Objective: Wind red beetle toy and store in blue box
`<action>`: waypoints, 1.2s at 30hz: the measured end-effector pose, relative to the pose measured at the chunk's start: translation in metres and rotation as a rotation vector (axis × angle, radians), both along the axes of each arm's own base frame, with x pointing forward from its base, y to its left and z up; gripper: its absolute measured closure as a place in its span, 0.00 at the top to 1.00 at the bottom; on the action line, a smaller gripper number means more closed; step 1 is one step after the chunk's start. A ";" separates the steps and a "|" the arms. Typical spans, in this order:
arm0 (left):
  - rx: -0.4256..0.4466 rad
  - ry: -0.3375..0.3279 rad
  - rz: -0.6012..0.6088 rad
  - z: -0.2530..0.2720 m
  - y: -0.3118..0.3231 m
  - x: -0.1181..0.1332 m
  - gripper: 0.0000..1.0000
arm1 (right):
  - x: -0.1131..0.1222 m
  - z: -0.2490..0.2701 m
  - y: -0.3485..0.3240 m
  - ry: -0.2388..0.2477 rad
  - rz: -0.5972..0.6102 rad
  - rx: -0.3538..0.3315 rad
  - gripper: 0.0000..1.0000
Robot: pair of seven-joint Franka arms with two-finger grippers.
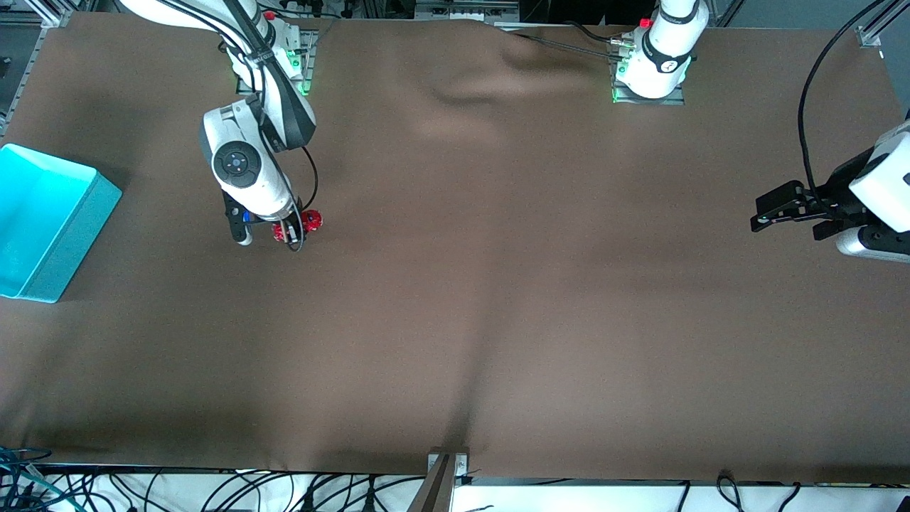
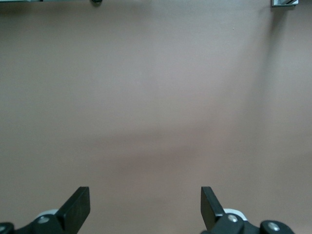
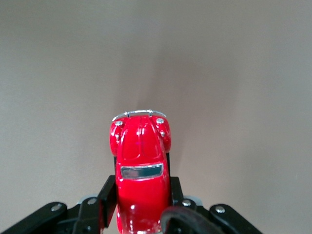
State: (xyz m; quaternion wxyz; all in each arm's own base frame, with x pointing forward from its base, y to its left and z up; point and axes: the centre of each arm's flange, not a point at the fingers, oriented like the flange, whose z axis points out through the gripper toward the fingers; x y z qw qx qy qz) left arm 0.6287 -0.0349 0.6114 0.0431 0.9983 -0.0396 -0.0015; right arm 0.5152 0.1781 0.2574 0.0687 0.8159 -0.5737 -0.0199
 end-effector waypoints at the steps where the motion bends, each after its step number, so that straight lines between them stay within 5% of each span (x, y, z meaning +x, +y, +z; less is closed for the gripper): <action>1: 0.000 0.000 0.000 0.000 0.000 0.000 1.00 | 0.002 0.002 -0.007 0.005 0.015 0.001 0.48; 36: 0.000 0.000 0.000 0.000 0.000 0.000 1.00 | 0.014 0.061 -0.167 0.115 0.406 0.056 0.48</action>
